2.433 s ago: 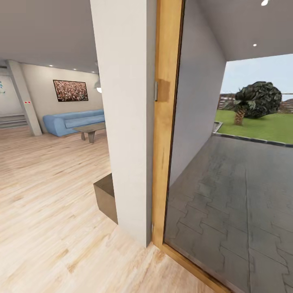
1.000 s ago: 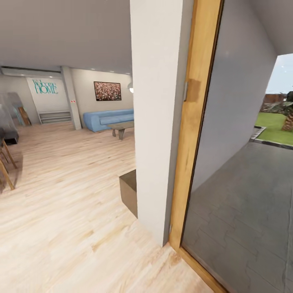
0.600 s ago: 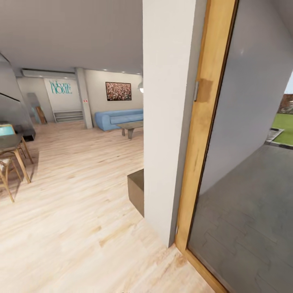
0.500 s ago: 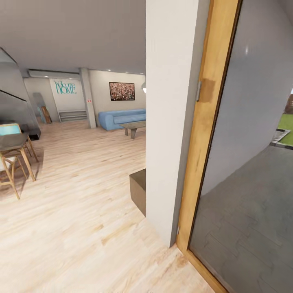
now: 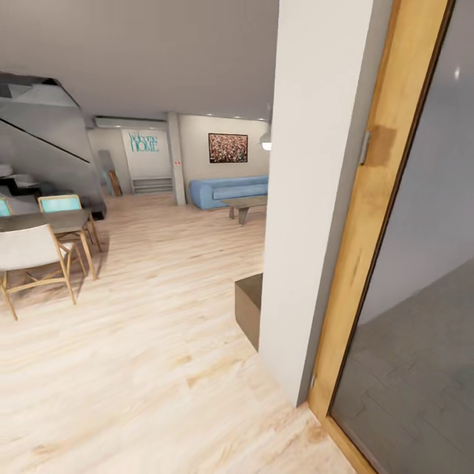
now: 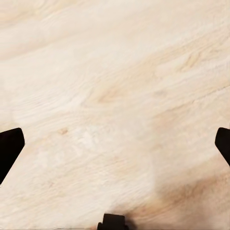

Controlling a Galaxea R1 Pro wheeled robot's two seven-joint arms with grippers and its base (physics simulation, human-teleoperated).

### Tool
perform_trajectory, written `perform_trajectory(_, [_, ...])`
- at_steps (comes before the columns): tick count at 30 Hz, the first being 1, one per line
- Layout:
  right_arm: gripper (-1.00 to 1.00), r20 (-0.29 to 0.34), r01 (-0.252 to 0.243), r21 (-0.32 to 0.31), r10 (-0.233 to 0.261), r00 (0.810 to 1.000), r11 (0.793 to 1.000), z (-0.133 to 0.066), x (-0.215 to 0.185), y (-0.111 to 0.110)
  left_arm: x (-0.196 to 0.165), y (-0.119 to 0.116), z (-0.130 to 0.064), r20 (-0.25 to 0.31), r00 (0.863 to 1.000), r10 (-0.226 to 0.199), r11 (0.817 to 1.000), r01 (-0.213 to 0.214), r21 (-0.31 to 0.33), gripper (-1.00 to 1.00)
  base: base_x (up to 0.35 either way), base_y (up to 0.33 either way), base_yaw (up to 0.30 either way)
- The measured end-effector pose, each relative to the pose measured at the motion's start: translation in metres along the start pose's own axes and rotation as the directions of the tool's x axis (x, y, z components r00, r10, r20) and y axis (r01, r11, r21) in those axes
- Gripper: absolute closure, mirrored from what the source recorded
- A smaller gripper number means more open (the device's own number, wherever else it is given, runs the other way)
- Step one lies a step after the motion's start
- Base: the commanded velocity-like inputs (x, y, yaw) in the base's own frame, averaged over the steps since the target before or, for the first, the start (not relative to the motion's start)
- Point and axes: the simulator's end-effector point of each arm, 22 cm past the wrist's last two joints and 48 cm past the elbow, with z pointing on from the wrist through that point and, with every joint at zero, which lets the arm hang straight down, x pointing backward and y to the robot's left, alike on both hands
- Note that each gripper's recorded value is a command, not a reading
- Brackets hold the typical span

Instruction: Pick up the poster from the kitchen countertop and hang it on one of the wall nails in the kitchen.

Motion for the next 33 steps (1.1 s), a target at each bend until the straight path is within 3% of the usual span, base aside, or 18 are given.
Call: perform_trajectory(33, [-1.0,-0.032,0.004,-0.001,-0.004,0.999,1.0,-0.002,0.015,0.0,0.001,0.0,0.0,-0.001,1.0,0.0,1.0,0.0,0.0,-1.0,0.0,0.0,0.291])
